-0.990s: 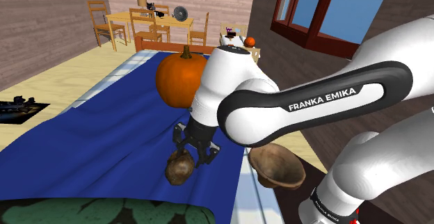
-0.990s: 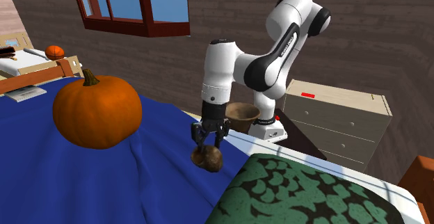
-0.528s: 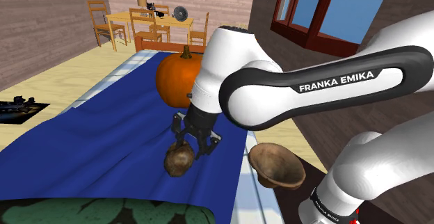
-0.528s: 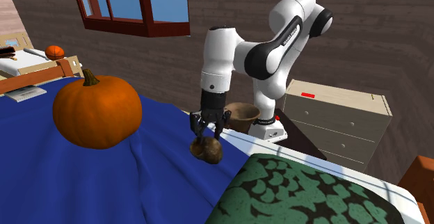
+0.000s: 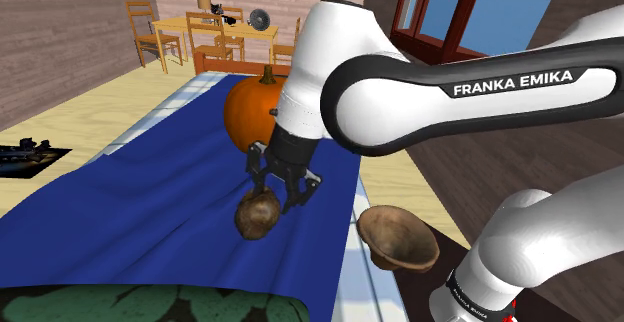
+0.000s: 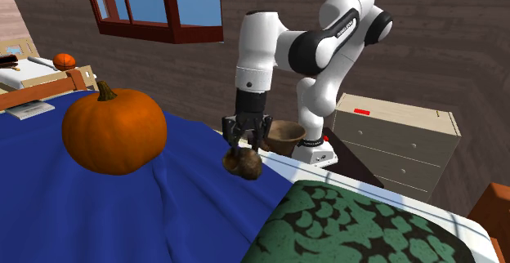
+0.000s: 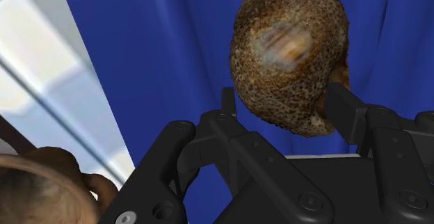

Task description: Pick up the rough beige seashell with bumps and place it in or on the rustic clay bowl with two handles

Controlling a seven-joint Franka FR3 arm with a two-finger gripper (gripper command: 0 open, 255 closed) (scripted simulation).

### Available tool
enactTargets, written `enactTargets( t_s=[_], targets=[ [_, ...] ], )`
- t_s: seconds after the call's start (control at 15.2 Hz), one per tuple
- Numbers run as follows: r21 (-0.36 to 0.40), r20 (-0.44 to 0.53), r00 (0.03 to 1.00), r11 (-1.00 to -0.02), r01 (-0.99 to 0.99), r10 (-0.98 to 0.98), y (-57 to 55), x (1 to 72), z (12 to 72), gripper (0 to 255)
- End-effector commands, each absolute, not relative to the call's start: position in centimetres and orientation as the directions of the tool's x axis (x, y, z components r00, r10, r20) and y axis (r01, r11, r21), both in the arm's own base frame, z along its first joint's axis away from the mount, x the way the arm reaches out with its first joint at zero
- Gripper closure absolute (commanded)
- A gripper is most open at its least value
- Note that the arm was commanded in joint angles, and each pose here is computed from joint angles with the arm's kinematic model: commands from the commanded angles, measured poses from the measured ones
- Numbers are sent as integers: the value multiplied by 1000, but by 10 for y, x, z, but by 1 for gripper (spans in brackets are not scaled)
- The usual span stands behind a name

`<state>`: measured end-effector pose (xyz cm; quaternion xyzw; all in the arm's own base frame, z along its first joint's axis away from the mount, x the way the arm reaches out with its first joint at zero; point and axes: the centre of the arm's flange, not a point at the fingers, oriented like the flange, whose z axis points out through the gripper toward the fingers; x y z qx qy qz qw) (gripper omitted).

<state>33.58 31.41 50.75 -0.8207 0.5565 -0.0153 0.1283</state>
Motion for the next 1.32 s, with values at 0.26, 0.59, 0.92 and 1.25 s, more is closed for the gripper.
enactTargets(
  t_s=[0.26,0.59,0.92,1.25],
  targets=[
    [-228,-118,380,-348,-910,-917,315,335,540,255],
    [-228,-118,380,-348,-910,-917,315,335,563,255],
    [-228,-118,380,-348,-910,-917,264,294,569,255],
    [-228,-118,380,-348,-910,-917,213,253,575,255]
  ],
)
